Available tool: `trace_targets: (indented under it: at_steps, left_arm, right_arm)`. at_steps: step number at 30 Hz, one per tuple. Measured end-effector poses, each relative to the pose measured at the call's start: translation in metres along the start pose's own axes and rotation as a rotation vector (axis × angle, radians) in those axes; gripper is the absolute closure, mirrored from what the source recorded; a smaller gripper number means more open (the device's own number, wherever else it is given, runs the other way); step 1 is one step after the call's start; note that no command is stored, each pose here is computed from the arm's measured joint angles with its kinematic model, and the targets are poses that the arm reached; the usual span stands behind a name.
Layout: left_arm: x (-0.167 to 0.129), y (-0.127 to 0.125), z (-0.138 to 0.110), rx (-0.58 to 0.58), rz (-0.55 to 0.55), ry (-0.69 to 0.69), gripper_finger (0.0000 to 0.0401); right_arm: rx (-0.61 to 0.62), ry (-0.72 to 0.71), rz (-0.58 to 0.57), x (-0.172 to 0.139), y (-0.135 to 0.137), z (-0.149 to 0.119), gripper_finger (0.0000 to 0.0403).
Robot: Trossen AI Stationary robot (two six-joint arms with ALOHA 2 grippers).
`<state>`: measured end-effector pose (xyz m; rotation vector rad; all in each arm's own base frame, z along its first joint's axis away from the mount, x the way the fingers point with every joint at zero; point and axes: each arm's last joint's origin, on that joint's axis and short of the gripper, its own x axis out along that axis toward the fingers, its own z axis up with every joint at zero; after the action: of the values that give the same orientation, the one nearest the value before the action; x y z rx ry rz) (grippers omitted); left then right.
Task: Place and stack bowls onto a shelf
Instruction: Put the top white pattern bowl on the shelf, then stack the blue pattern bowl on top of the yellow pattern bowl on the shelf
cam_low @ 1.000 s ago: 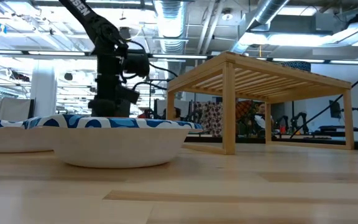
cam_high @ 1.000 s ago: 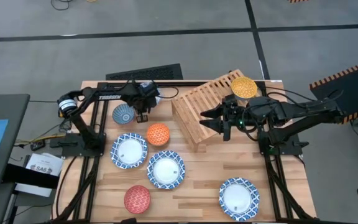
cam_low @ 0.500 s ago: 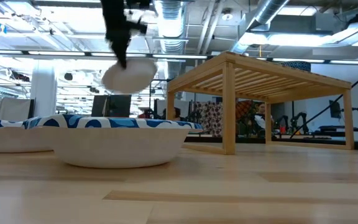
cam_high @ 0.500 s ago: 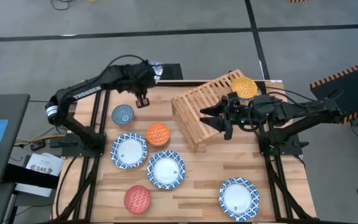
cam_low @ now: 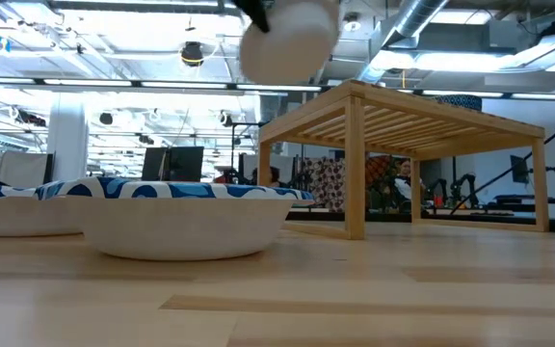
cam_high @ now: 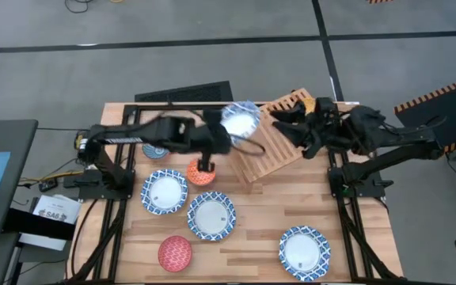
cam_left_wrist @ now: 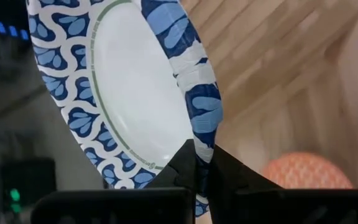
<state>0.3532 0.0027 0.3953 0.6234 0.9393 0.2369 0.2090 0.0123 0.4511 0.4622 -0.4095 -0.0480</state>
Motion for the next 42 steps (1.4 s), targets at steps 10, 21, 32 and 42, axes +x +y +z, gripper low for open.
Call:
trace_targets:
  at_steps: [10, 21, 32, 42]
  left_arm:
    - [0.065, -0.038, 0.028, 0.208, 0.028, 0.028, 0.0401]
    - [0.104, -0.045, 0.027, 0.271, 0.029, 0.084, 0.039]
    - [0.11, -0.038, 0.025, 0.268, 0.023, 0.08, 0.034]
    - [0.104, -0.042, 0.029, 0.283, 0.058, 0.084, 0.0246]
  right_arm:
    - [-0.01, -0.059, 0.025, -0.013, 0.004, 0.017, 0.0154]
    - [-0.013, -0.043, 0.022, -0.011, 0.004, 0.013, 0.0154]
    - [-0.014, -0.033, 0.022, -0.01, 0.003, 0.011, 0.0154]
    - [-0.015, -0.027, 0.019, -0.01, 0.003, 0.01, 0.0154]
